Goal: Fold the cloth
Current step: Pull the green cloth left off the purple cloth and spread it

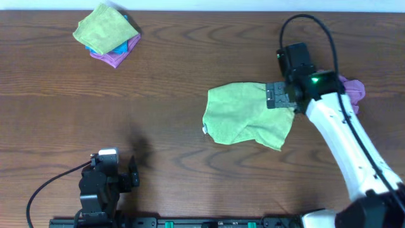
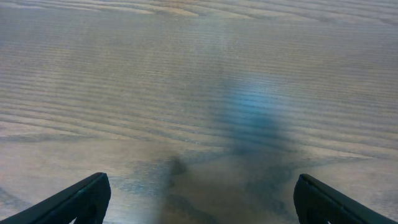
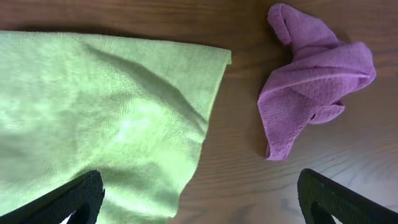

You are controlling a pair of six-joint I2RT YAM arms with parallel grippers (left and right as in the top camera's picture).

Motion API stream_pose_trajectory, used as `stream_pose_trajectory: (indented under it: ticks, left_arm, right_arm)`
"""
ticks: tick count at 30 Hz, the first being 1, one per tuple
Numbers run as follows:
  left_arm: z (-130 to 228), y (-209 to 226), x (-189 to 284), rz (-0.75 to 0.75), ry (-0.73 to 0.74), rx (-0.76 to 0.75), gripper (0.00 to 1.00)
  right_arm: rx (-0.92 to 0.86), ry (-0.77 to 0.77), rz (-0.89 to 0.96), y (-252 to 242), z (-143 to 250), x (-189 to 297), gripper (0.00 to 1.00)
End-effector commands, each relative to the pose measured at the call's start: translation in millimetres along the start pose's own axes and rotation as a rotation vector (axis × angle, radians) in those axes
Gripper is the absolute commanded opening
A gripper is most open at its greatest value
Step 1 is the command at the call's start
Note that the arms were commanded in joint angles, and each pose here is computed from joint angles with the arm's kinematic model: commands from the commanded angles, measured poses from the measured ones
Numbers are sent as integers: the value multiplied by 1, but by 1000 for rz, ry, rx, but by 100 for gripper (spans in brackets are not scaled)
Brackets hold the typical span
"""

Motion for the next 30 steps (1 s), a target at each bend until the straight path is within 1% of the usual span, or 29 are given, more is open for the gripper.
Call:
stream_pose_trajectory:
  ticks: [1, 4, 8, 10, 12, 20, 24, 27, 30]
  left_arm:
    - [3, 1, -2, -18, 12, 11, 95]
    - [3, 1, -2, -18, 12, 11, 95]
    - [3, 1, -2, -18, 12, 11, 95]
    - [3, 1, -2, -18, 12, 11, 95]
    - [3, 1, -2, -18, 12, 11, 95]
    - [2, 0, -2, -6, 4, 18, 95]
    - [-4, -4, -2, 65, -47, 125, 95]
    - [-20, -12, 3, 208, -153, 168, 95]
    - [-34, -10, 13, 234, -203, 250, 95]
  right_arm:
    - [-64, 7, -161, -1, 2, 26, 99]
    - [-114, 60, -227, -2, 11, 37, 99]
    - [-145, 175, -220, -8, 27, 35, 99]
    - [-151, 205, -214, -12, 36, 27, 99]
    - [-166, 215, -230, -16, 47, 19, 99]
    - [-327, 215, -464, -46, 97, -11, 99]
    - [-423, 261, -484, -57, 114, -28, 99]
    - [-462, 283, -504, -61, 124, -41, 99]
    - [-495, 289, -519, -65, 132, -52, 99]
Point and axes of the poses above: each gripper's point midway between its finger pads, its own x axis back along the fingers, its own y axis along the line the jaws close on, z = x × y, the point moved 10 cm from there along x, back along the fingers, and after that the axes turned 15 degrees about -x, right-handed, at the moved point
